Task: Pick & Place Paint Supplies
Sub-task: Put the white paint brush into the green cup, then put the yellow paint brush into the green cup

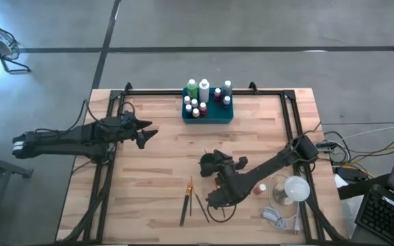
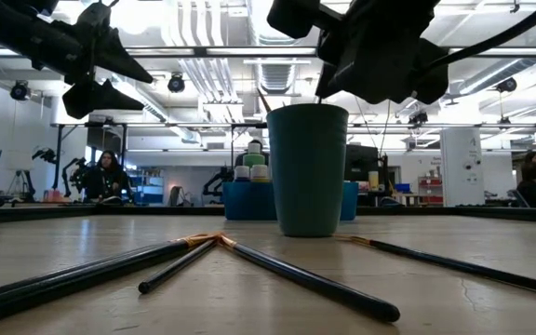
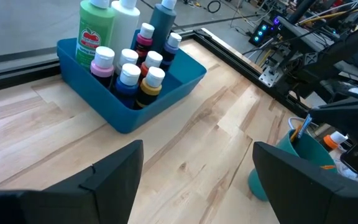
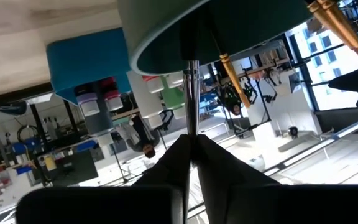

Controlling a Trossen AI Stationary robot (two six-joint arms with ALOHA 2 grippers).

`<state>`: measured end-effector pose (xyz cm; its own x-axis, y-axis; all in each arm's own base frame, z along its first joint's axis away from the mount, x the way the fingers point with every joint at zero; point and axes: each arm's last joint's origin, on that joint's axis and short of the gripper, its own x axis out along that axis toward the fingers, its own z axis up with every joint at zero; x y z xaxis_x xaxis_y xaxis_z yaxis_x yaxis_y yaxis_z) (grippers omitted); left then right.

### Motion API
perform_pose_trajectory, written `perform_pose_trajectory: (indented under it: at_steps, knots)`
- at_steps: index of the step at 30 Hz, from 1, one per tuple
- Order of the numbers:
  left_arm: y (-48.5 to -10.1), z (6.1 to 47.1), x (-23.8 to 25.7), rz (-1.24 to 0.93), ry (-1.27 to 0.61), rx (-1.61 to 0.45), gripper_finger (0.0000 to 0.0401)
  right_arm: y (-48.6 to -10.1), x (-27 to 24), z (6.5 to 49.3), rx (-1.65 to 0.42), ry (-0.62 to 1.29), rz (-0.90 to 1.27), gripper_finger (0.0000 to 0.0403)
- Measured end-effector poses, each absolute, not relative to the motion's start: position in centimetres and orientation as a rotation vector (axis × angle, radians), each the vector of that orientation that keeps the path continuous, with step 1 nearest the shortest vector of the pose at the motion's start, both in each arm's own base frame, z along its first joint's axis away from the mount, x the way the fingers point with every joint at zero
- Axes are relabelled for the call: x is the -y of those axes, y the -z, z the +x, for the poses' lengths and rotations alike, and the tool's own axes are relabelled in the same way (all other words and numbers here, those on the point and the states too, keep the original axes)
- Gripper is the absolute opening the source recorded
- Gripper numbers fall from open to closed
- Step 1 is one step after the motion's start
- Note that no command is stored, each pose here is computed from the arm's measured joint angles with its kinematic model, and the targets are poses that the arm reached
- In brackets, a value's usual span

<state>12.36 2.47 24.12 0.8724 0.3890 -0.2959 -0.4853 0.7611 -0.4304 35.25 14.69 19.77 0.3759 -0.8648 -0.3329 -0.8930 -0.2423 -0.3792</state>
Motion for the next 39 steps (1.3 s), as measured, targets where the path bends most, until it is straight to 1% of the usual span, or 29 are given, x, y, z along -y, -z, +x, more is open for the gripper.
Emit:
perform_pose_trajectory:
  at_steps: [6,13,17,21,23,25,27,31,33,36,39]
  knots:
    - [-24.1,12.4,-2.5,-0.52,-0.479,-0.193,0.0307,-19.9,-14.9,35.1,-1.492,-0.057,-2.122,0.0058]
    - [-24.1,12.4,-2.5,-0.52,-0.479,-0.194,0.0307,-20.2,-15.0,35.0,-1.476,-0.022,-2.105,0.0115]
    - [-24.1,12.4,-2.5,-0.52,-0.479,-0.194,0.0307,-21.8,-15.1,34.6,-1.425,0.071,-2.096,0.0142]
    - [-24.1,12.4,-2.5,-0.52,-0.479,-0.194,0.0307,-24.8,-15.3,33.4,-1.325,0.179,-2.017,0.0159]
    - [-24.1,12.4,-2.5,-0.52,-0.479,-0.193,0.0307,-27.0,-15.3,32.7,-1.253,0.237,-1.913,0.0163]
    - [-24.1,12.4,-2.5,-0.52,-0.479,-0.193,0.0307,-29.2,-15.2,32.1,-1.178,0.268,-1.748,0.0163]
    - [-24.1,12.4,-2.5,-0.52,-0.479,-0.194,0.0307,-31.6,-14.9,31.3,-1.101,0.262,-1.508,0.0158]
    - [-24.1,12.4,-2.5,-0.52,-0.481,-0.198,0.0307,-36.4,-13.1,29.8,-0.986,0.14,-0.959,0.0143]
    - [-24.1,12.4,-2.5,-0.519,-0.481,-0.201,0.0307,-38.3,-11.8,28.8,-0.936,0.095,-0.756,0.0134]
    - [-24.0,12.4,-2.5,-0.519,-0.482,-0.205,0.0307,-40.3,-9.9,27.2,-0.898,0.053,-0.571,0.0121]
    - [-24.0,12.4,-2.5,-0.519,-0.482,-0.204,0.0307,-41.5,-8.1,25.4,-0.878,0.026,-0.457,0.0106]
